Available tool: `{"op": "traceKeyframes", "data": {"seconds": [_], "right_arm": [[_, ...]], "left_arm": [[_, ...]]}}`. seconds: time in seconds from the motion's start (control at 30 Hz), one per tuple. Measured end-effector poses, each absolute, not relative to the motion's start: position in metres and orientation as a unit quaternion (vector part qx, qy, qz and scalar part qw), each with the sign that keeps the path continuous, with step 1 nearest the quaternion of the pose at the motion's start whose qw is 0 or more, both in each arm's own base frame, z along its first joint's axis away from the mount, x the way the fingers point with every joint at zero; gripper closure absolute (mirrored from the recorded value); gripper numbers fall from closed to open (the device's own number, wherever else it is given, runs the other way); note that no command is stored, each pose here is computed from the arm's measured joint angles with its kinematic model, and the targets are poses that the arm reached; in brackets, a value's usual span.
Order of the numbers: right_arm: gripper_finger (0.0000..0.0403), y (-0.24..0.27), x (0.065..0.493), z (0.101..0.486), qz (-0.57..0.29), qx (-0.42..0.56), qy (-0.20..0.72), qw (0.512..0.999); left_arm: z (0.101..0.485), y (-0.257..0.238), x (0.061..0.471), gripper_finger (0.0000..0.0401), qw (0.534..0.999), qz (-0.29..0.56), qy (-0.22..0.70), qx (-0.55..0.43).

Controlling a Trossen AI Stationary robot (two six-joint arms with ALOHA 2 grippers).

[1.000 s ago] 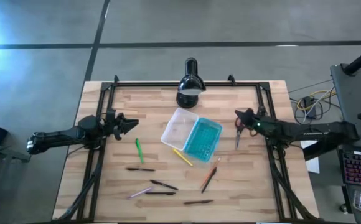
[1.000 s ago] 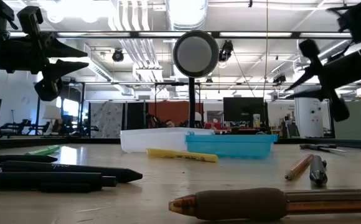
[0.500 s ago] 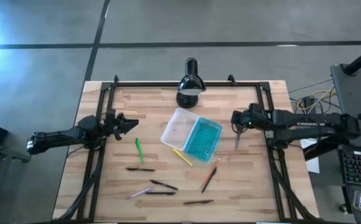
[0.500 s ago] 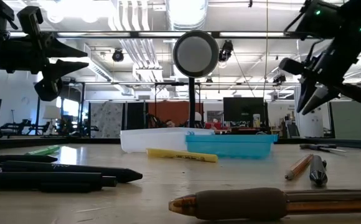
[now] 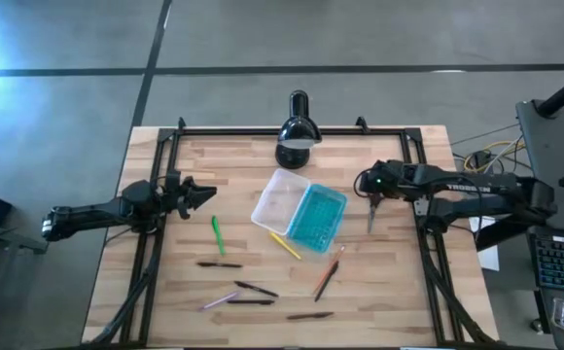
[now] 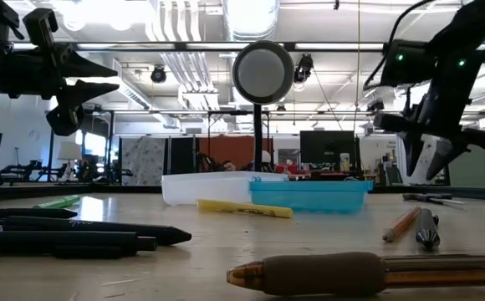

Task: Pick & place school supplies into a supply box
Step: Put the black scissors into the supply box

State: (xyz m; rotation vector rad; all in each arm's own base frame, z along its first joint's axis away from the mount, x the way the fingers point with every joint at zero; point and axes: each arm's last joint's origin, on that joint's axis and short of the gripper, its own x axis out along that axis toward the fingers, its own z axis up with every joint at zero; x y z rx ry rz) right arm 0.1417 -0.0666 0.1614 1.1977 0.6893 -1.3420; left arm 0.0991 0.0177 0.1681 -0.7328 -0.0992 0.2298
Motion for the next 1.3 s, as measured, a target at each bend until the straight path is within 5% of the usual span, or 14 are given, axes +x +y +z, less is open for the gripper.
{"op": "traceKeyframes", "data": {"seconds": [0.23,0.43,0.93,1.13,1.3], "right_arm": [[0.0171,-0.073,0.148,0.143,-0.595,0.513,0.325,0.526],[0.016,-0.079,0.157,0.13,-0.61,0.505,0.331,0.513],[0.0272,-0.09,0.162,0.116,-0.646,0.455,0.373,0.487],[0.0328,-0.09,0.162,0.121,-0.634,0.449,0.38,0.503],[0.0335,-0.091,0.165,0.131,-0.603,0.435,0.4,0.536]], "left_arm": [[0.168,0.018,0.099,0.0321,0.926,0.112,-0.048,-0.357],[0.168,0.018,0.099,0.0321,0.926,0.112,-0.048,-0.357],[0.168,0.018,0.099,0.0321,0.926,0.112,-0.049,-0.357],[0.168,0.018,0.099,0.0321,0.926,0.112,-0.048,-0.357],[0.168,0.018,0.099,0.0321,0.926,0.113,-0.049,-0.357]]}}
